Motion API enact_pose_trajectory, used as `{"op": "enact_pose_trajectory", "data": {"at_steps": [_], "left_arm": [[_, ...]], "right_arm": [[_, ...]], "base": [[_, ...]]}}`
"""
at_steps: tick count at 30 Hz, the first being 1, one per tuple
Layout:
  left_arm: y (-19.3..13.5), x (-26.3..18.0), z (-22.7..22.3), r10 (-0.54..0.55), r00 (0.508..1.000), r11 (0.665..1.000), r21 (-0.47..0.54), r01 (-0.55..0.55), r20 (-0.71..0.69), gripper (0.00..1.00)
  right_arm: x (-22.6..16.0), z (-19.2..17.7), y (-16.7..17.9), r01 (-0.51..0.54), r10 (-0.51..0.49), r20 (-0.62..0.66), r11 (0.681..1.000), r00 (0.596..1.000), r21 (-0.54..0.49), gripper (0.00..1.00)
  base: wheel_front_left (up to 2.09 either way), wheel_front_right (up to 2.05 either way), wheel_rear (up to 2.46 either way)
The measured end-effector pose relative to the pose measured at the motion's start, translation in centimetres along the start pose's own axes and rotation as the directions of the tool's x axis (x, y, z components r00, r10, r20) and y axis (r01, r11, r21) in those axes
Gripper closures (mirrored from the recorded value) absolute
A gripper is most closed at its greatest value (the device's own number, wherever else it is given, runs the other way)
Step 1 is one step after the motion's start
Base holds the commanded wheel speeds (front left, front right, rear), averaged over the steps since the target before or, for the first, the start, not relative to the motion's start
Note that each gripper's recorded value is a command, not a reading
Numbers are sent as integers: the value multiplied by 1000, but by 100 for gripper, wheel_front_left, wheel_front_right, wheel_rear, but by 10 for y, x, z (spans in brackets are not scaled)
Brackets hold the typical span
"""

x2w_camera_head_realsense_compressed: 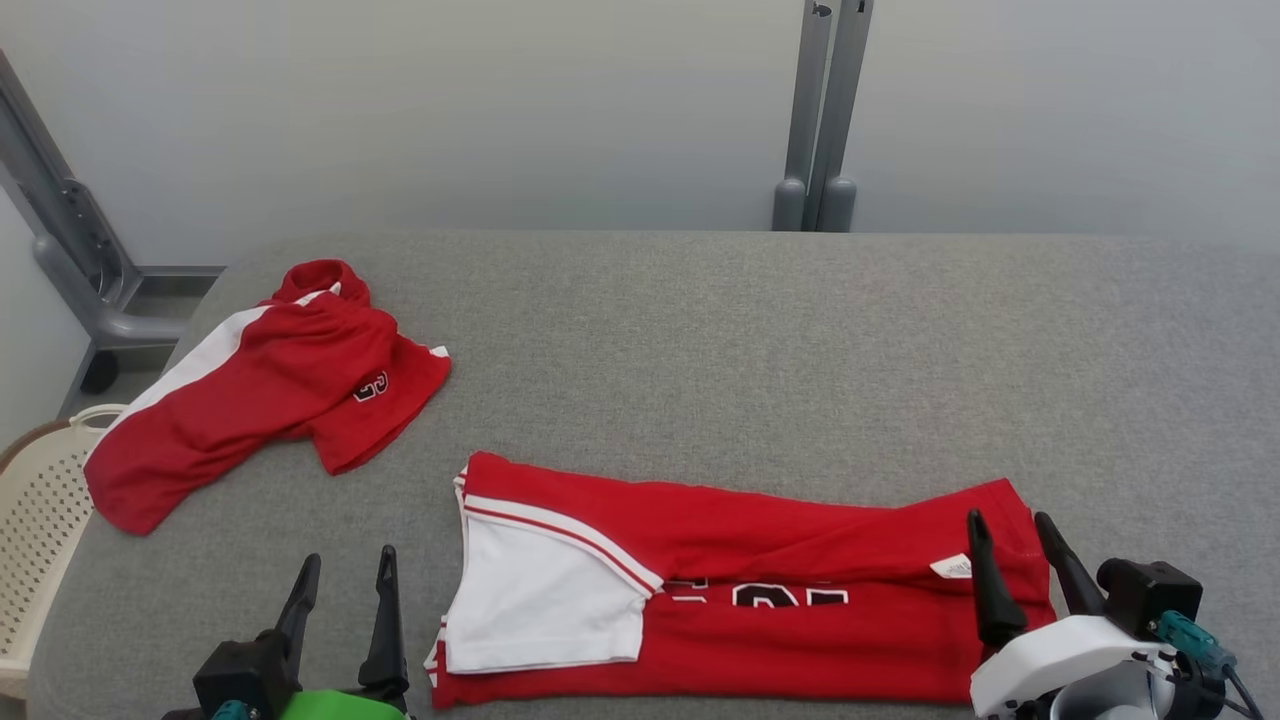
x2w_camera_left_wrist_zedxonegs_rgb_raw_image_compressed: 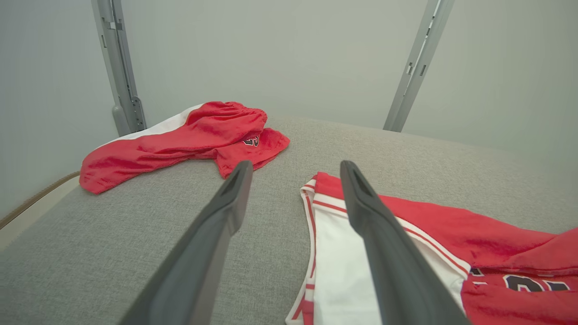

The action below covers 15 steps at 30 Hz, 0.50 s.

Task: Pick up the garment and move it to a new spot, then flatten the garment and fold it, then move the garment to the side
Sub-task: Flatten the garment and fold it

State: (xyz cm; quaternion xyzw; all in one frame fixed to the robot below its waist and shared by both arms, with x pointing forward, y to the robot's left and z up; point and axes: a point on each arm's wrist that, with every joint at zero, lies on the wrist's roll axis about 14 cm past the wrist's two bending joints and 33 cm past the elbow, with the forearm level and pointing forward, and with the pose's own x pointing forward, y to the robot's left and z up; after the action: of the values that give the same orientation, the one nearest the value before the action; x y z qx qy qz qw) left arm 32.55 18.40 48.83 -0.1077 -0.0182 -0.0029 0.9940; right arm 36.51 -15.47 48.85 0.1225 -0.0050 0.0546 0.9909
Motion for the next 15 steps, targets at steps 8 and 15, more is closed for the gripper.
{"op": "enact_pose_trajectory", "data": {"at_steps": [8,15], "left_arm": [[0,0,-5,-4,1000,1000,16,4,-15,0],[-4,2,-11,-21,999,999,36,23,-37,0]], "right_arm": [[2,-1,1,-3,3,-1,1000,1000,3,0],[5,-9,-25,65,-71,-99,996,993,-58,0]], "base": [[0,0,0],[0,0,0]]}}
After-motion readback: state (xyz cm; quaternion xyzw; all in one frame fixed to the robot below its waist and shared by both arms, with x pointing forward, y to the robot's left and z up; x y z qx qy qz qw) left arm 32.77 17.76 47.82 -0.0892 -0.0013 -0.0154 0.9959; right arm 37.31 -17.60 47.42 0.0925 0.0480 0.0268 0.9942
